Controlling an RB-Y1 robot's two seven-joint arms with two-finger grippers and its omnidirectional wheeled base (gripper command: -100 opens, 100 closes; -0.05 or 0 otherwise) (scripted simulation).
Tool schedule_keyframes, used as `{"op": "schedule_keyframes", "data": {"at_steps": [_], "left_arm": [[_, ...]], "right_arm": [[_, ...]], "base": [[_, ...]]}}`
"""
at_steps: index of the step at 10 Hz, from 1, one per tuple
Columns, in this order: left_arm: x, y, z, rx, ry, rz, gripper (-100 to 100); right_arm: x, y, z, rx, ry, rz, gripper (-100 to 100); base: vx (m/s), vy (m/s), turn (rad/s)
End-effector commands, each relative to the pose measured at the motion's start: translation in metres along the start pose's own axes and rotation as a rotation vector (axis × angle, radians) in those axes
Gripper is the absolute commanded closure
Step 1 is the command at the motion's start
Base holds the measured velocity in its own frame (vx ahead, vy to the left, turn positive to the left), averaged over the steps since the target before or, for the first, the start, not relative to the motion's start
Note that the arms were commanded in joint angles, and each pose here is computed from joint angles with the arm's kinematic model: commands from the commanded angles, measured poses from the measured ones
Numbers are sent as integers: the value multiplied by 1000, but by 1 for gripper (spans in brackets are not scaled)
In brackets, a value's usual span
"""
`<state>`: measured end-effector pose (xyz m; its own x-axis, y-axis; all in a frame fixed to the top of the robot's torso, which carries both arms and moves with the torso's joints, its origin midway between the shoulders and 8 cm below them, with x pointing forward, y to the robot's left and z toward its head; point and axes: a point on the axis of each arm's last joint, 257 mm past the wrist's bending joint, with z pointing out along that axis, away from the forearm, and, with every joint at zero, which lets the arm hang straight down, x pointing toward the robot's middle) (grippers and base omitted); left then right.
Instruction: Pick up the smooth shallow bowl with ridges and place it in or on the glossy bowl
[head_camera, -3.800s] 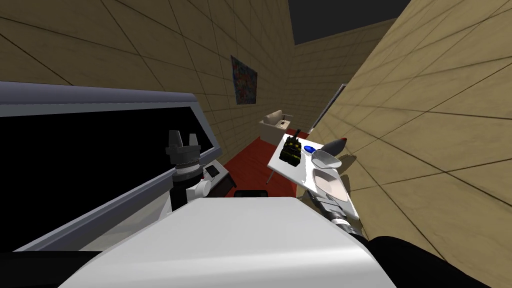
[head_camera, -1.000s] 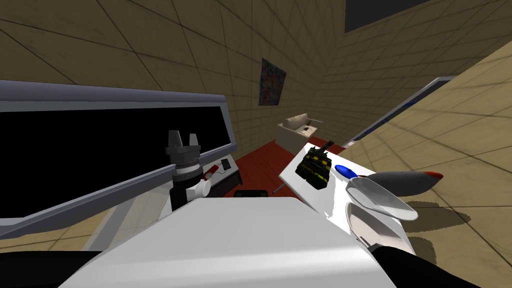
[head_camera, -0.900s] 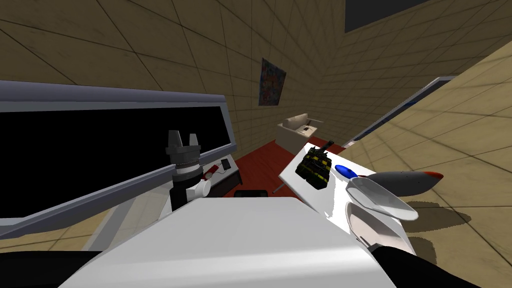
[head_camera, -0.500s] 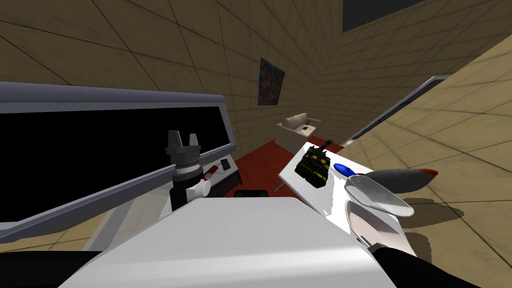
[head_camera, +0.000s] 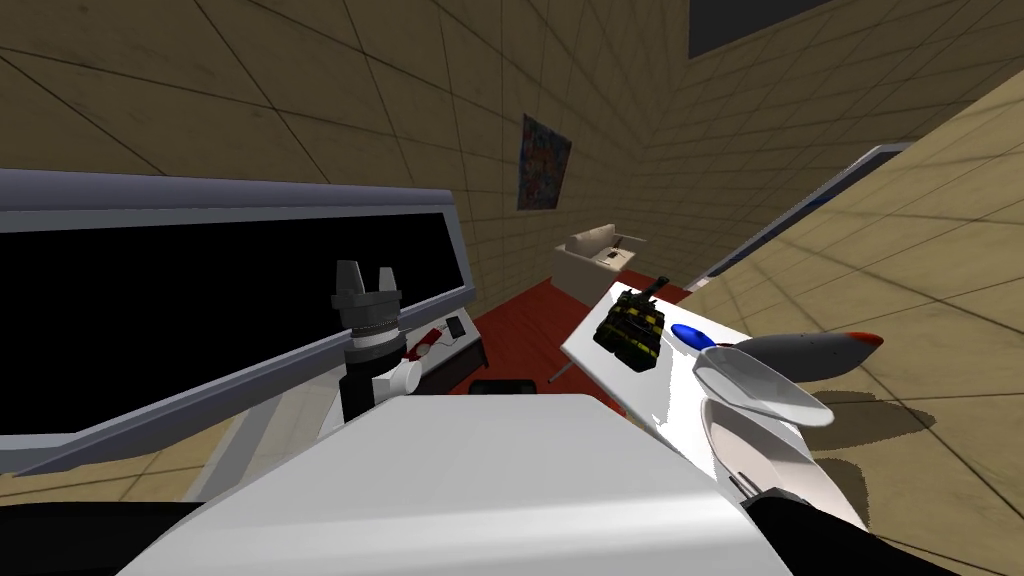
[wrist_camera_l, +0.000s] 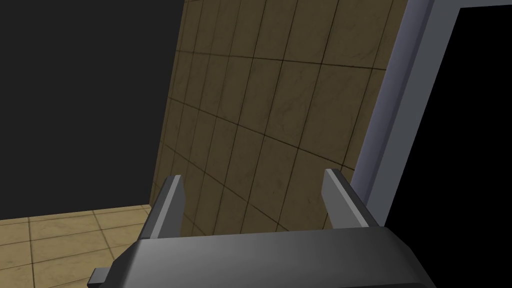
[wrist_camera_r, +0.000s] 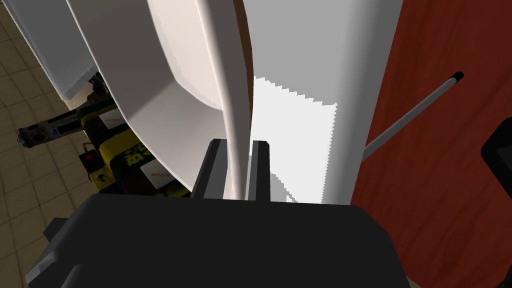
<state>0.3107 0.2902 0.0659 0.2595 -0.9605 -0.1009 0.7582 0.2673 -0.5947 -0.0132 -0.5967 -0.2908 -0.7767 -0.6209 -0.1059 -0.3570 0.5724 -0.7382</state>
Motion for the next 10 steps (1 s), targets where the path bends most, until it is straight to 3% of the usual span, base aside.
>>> {"op": "schedule_keyframes", "data": {"at_steps": [1, 7, 10], "left_arm": [[0, 0, 0, 0, 0, 0, 0], [0, 0, 0, 0, 0, 0, 0], [0, 0, 0, 0, 0, 0, 0]], "right_arm": [[7, -15, -2, 26, 15, 6, 100], [48, -82, -22, 119, 100, 63, 100], [70, -115, -35, 151, 142, 93, 100]], "base": [[-31, 114, 25], [-7, 132, 91], [-5, 22, 77]]}}
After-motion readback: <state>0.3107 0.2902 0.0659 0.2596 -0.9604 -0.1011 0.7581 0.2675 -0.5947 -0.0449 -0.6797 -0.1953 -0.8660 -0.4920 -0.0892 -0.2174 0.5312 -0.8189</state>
